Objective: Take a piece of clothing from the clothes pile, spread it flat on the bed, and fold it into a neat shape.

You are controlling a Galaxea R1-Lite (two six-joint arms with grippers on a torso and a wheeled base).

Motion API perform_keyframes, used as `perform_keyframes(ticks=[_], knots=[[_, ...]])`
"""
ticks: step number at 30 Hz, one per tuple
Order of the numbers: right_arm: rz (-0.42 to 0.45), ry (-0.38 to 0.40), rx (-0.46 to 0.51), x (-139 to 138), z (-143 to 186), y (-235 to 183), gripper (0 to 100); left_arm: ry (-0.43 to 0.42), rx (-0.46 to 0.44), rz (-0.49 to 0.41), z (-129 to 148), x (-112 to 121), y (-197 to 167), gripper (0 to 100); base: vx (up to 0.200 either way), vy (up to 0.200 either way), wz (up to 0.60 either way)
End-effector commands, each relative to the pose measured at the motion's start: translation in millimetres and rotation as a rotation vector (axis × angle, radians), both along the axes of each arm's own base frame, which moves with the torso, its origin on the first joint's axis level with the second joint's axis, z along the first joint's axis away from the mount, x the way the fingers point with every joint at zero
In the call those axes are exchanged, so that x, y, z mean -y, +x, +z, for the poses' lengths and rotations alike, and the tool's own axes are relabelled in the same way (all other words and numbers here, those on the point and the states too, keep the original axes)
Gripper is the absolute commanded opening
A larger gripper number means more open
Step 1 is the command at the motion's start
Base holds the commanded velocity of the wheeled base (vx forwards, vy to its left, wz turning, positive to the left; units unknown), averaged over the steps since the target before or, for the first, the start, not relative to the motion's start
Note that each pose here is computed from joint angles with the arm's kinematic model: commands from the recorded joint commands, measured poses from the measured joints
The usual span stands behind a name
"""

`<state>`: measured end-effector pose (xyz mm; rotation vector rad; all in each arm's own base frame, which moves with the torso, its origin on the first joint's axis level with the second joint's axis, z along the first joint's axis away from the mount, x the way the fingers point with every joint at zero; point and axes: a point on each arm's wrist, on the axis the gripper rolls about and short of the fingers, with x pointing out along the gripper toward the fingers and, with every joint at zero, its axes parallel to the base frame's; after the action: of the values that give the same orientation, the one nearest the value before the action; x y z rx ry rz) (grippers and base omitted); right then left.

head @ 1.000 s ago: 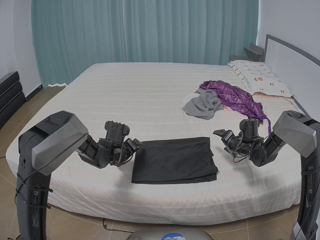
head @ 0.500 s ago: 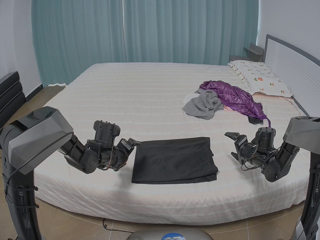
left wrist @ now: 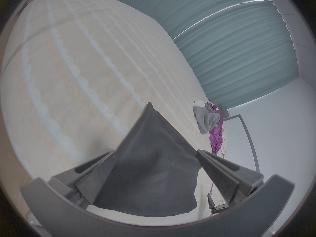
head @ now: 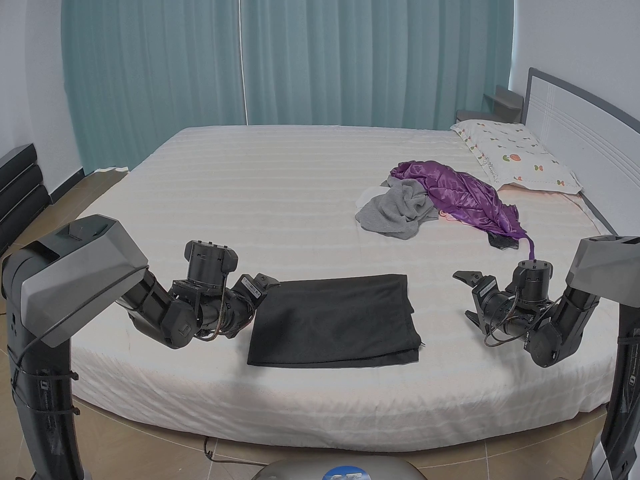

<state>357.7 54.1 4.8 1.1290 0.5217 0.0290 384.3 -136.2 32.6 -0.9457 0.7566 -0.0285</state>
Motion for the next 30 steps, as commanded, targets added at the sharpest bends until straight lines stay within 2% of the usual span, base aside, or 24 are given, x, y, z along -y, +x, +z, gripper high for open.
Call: perform_keyframes(ticks=[1, 5, 13, 21, 30], knots=[[0.007, -0.002, -0.015, -2.1, -7.0, 0.9, 100, 0.027, -0.003, 0.009, -16.1, -2.8, 8.9, 100, 0.0, 0.0, 0.0], [0.012, -0.002, -0.03, -2.5, -10.6, -1.2, 100, 0.111, 0.033, 0.013, -27.3, -6.0, 13.1, 100, 0.0, 0.0, 0.0], [0.036, 0.012, -0.037, -2.4, -11.2, -2.1, 100, 0.17, 0.083, 0.066, -34.3, -19.3, 20.2, 100, 0.0, 0.0, 0.0], [0.038, 0.012, -0.037, -2.4, -11.4, -2.6, 100, 0.179, 0.069, 0.06, -49.9, -20.7, 26.3, 100, 0.0, 0.0, 0.0], [0.031, 0.04, -0.043, -1.4, -10.3, -2.5, 100, 0.181, 0.074, 0.044, -52.1, -14.9, 25.3, 100, 0.0, 0.0, 0.0]])
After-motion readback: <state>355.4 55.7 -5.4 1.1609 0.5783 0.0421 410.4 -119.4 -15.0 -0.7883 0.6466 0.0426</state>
